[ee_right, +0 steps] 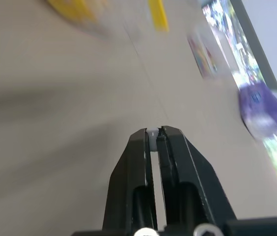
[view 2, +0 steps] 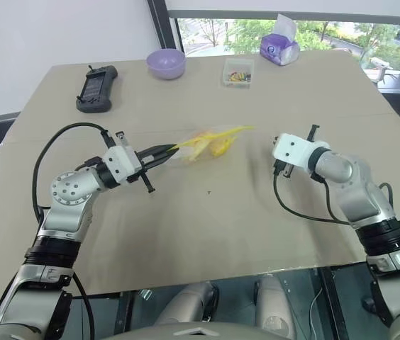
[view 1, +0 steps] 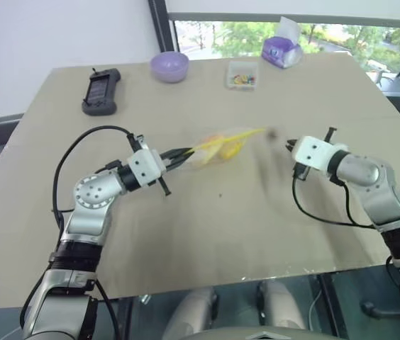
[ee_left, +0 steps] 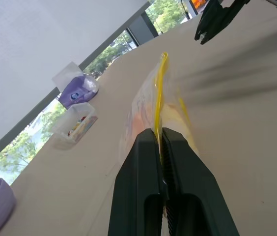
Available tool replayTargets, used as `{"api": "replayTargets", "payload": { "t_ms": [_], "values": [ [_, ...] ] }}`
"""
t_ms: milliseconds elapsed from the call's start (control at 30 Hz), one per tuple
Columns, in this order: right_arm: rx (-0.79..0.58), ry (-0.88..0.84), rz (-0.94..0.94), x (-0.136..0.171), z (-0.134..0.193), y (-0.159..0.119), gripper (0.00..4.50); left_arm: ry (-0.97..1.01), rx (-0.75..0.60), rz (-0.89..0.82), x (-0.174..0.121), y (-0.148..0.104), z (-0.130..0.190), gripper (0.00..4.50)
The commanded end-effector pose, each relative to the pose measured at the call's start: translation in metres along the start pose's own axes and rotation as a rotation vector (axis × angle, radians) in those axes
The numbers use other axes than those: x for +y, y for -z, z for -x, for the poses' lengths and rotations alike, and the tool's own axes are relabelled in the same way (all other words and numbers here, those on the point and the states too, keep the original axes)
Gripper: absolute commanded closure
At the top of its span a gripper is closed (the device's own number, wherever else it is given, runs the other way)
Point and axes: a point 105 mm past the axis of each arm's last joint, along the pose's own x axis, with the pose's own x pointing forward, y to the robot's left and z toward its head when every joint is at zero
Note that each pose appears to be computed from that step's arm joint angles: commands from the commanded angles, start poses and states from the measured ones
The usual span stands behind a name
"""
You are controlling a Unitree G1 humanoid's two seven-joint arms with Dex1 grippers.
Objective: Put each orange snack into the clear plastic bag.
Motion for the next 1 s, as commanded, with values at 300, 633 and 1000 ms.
{"api": "replayTargets", "payload": {
  "t_ms": [300, 633, 1000],
  "values": [
    [-0.271, -0.008, -0.012, -0.001, 0.002, -0.057, 2.21, 0.020, -0.033, -0.038, -0.003, -0.009, -0.003, 4.50],
    [-0.289, 0.019, 0.171, -0.007, -0.039, -0.072, 2.21, 0.055, -0.040, -0.057, -0.012, -0.014, -0.001, 4.50],
    [-0.370, -0.034, 0.225, 0.000, -0.066, -0.090, 3.89, 0.045, -0.025, -0.061, -0.015, -0.014, 0.005, 4.50]
  ]
}}
